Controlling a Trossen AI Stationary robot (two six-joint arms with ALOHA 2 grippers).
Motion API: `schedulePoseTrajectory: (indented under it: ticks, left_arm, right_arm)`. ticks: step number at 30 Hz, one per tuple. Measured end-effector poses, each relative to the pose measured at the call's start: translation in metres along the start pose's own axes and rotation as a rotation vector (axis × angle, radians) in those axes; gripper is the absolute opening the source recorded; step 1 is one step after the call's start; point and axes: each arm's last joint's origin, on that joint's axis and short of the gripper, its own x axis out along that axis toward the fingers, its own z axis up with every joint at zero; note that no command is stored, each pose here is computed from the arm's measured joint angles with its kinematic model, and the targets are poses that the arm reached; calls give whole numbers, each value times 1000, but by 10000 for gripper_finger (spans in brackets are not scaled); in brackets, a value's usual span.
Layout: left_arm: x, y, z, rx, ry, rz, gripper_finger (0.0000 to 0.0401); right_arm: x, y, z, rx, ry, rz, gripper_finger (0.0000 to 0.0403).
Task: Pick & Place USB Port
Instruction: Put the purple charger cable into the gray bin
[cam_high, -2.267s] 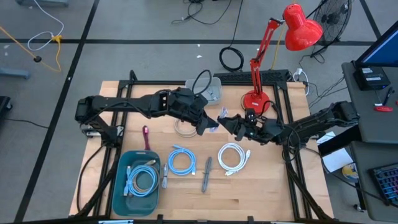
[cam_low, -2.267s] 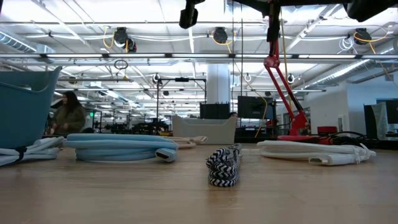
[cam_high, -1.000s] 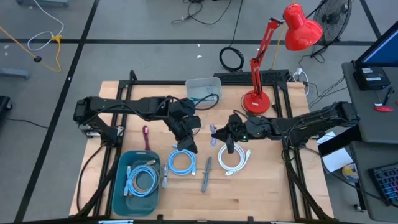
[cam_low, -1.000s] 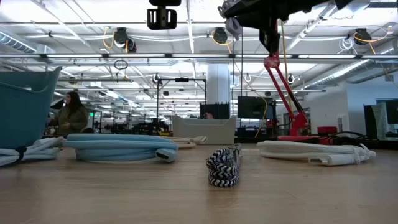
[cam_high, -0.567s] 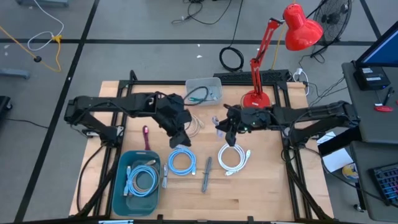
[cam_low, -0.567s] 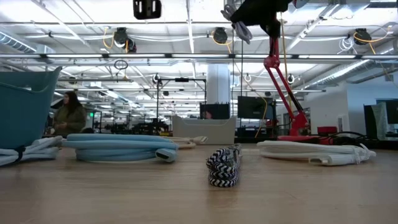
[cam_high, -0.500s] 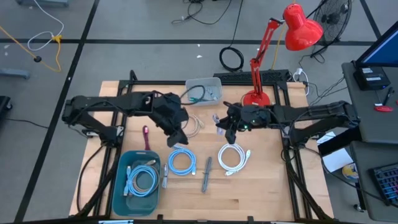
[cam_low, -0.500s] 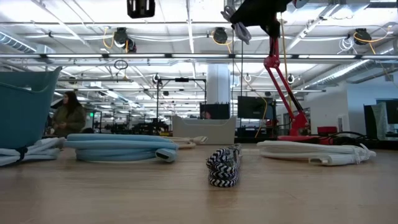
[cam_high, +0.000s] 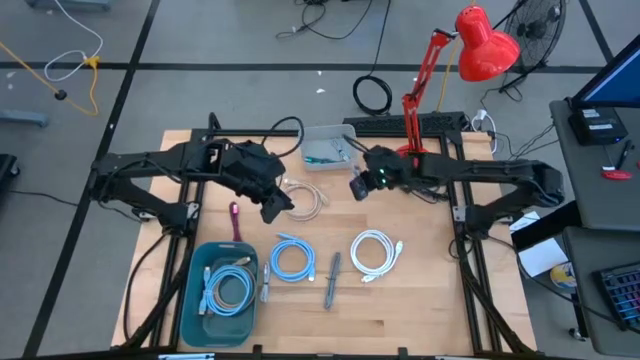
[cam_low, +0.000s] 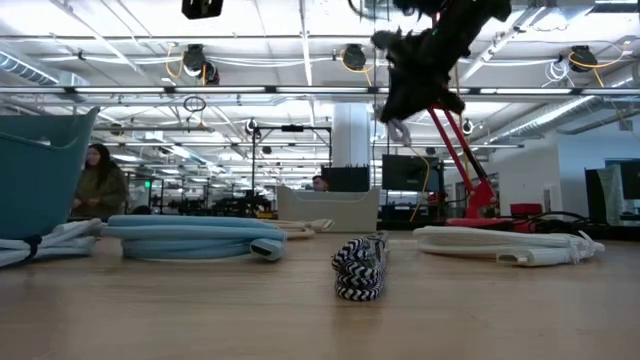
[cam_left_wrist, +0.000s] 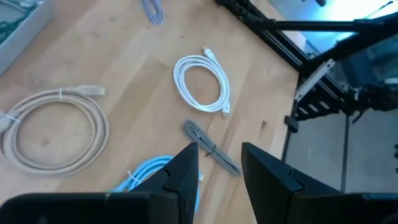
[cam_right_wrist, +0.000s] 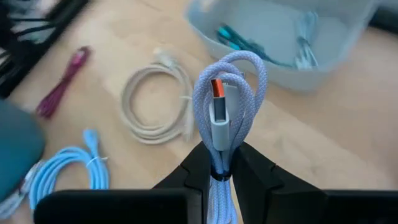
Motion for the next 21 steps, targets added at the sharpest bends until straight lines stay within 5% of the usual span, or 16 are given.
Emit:
schedulePoseTrajectory:
  ticks: [7, 21]
  left_arm:
    - [1, -4, -4, 0, 2, 15, 124]
    - [3, -14, -12, 7, -8, 34, 124]
  right_arm:
    - [30, -13, 17, 79, 58, -38, 43]
    - [59, -8, 99, 130, 20, -88, 43]
